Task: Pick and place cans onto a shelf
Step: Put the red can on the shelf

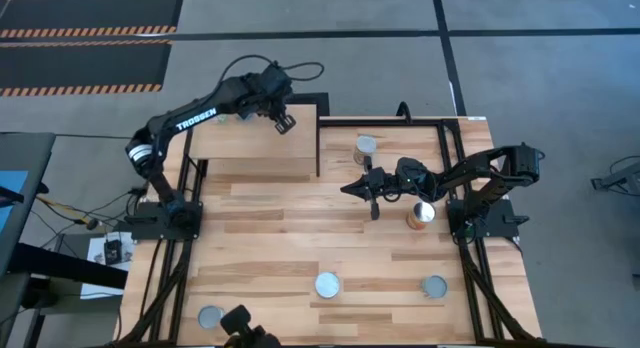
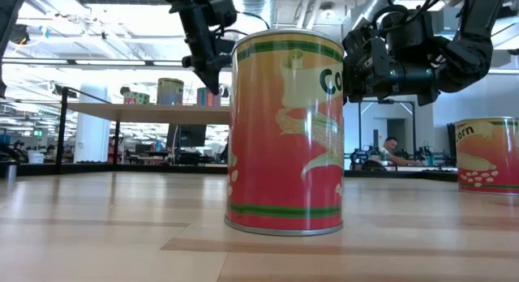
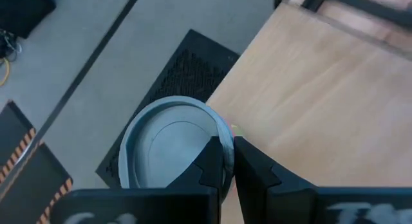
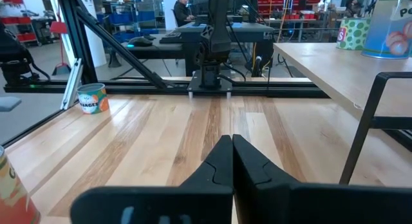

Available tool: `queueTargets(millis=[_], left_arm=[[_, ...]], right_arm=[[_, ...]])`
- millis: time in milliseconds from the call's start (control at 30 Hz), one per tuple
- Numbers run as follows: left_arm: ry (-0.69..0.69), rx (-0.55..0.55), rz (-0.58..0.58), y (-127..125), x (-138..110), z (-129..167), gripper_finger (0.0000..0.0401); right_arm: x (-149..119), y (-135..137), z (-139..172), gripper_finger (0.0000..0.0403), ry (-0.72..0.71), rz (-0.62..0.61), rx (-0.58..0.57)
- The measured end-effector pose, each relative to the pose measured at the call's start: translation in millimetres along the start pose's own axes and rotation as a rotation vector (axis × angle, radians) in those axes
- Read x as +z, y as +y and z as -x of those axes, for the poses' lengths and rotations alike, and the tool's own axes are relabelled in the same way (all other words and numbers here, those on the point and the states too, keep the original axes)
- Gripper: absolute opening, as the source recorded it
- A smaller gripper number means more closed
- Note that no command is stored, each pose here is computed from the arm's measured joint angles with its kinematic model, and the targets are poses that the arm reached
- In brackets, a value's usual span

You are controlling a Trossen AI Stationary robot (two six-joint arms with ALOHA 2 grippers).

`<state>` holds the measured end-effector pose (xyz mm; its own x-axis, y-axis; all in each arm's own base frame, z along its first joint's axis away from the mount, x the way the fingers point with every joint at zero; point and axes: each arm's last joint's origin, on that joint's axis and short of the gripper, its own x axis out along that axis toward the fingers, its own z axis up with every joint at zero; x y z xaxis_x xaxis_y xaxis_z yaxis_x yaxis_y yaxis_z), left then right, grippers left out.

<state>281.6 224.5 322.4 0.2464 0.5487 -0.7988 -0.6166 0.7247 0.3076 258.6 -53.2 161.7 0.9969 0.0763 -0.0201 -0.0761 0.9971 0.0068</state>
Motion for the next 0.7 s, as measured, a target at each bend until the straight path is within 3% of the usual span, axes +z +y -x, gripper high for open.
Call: queueTargets(millis=[333, 700], left_arm=[[0.036, 0.013, 0.026, 11.0, -4.2, -6.8, 0.0015], [0.032, -0.045, 0.038, 9.8, -4.4, -7.0, 0.0027]], right_arm=[[0.0, 0.0, 0.0, 0.001, 0.0, 0.0, 0.0], [0.0, 0.0, 0.0, 0.001, 0.0, 0.0, 0.0]])
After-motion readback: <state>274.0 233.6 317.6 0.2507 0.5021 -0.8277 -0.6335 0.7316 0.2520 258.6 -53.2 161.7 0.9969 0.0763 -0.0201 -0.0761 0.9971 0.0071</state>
